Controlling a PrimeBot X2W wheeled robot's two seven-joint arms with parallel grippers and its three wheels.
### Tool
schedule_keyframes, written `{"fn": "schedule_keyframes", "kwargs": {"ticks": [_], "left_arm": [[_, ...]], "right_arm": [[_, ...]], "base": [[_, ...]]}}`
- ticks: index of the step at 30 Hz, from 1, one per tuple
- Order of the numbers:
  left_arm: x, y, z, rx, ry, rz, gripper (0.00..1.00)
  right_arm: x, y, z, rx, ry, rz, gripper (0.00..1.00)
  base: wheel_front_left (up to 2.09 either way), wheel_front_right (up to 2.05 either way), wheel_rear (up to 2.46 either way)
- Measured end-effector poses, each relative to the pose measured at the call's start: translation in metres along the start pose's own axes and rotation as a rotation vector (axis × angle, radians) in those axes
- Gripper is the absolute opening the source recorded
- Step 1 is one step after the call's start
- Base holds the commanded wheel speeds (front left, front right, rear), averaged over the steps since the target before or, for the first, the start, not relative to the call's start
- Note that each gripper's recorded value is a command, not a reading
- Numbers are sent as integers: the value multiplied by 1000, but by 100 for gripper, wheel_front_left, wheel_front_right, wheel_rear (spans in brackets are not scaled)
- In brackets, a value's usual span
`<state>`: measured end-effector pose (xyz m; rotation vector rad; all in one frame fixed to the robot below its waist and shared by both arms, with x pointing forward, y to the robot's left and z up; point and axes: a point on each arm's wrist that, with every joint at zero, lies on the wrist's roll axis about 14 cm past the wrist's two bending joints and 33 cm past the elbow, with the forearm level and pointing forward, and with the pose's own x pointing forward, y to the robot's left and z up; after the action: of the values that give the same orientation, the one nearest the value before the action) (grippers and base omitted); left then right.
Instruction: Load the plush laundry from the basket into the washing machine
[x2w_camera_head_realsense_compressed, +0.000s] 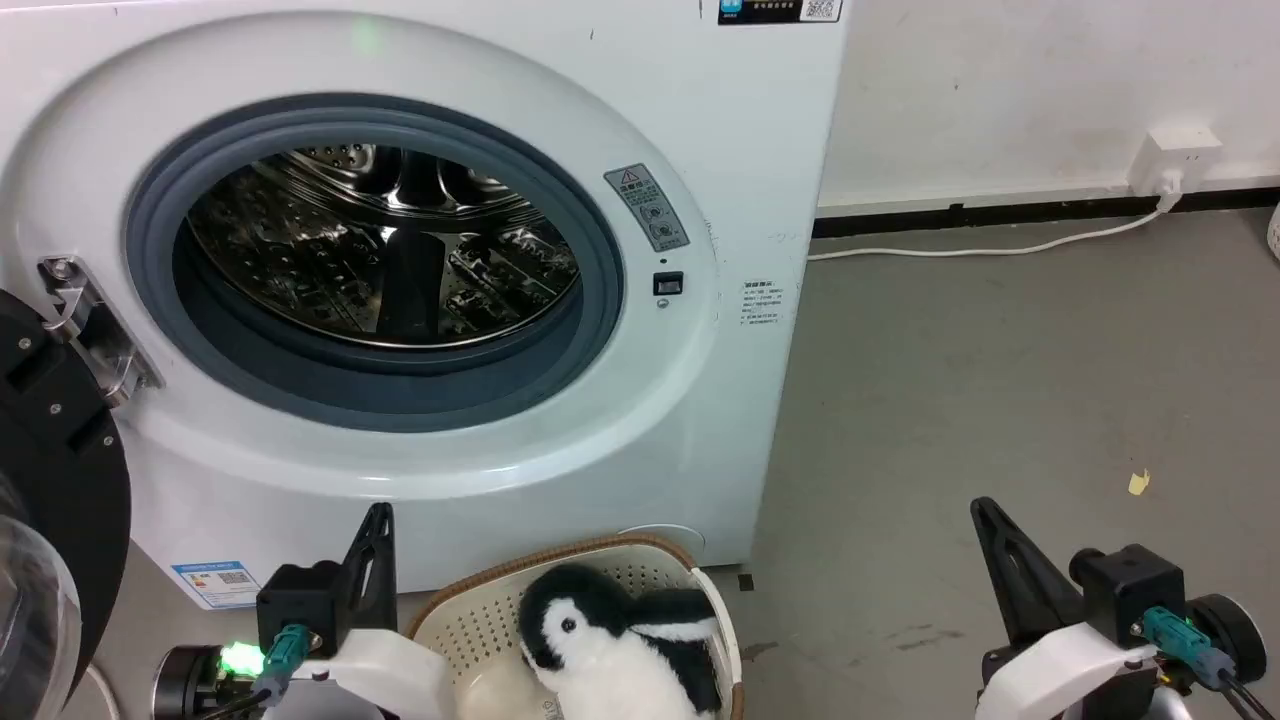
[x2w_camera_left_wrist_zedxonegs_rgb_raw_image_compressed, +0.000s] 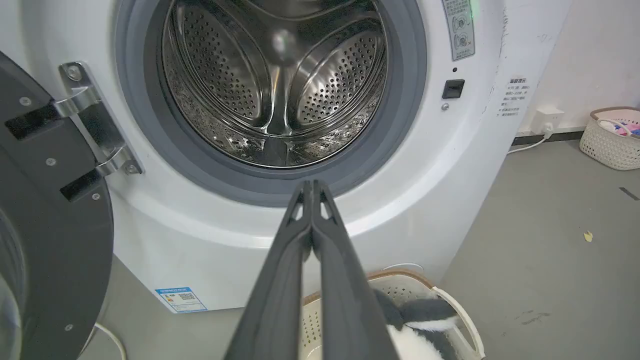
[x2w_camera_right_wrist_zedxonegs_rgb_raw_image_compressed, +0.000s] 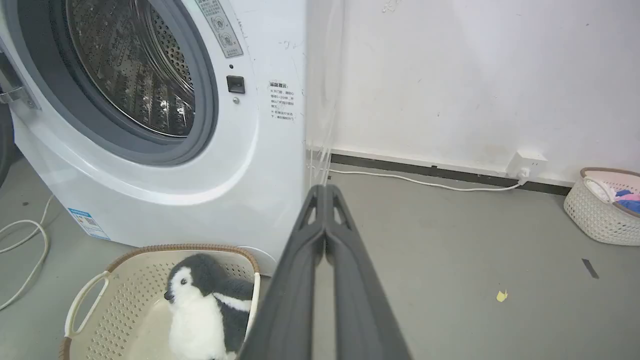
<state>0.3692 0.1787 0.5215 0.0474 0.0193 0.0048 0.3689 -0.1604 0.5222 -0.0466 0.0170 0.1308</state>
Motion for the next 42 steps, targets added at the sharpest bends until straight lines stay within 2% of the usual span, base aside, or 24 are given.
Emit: {"fn": "schedule_keyframes", "kwargs": {"ticks": [42], "left_arm": [[0,0,0,0,0,0,0]], "right_arm": [[0,0,0,0,0,0,0]], "base": [[0,0,0]]}}
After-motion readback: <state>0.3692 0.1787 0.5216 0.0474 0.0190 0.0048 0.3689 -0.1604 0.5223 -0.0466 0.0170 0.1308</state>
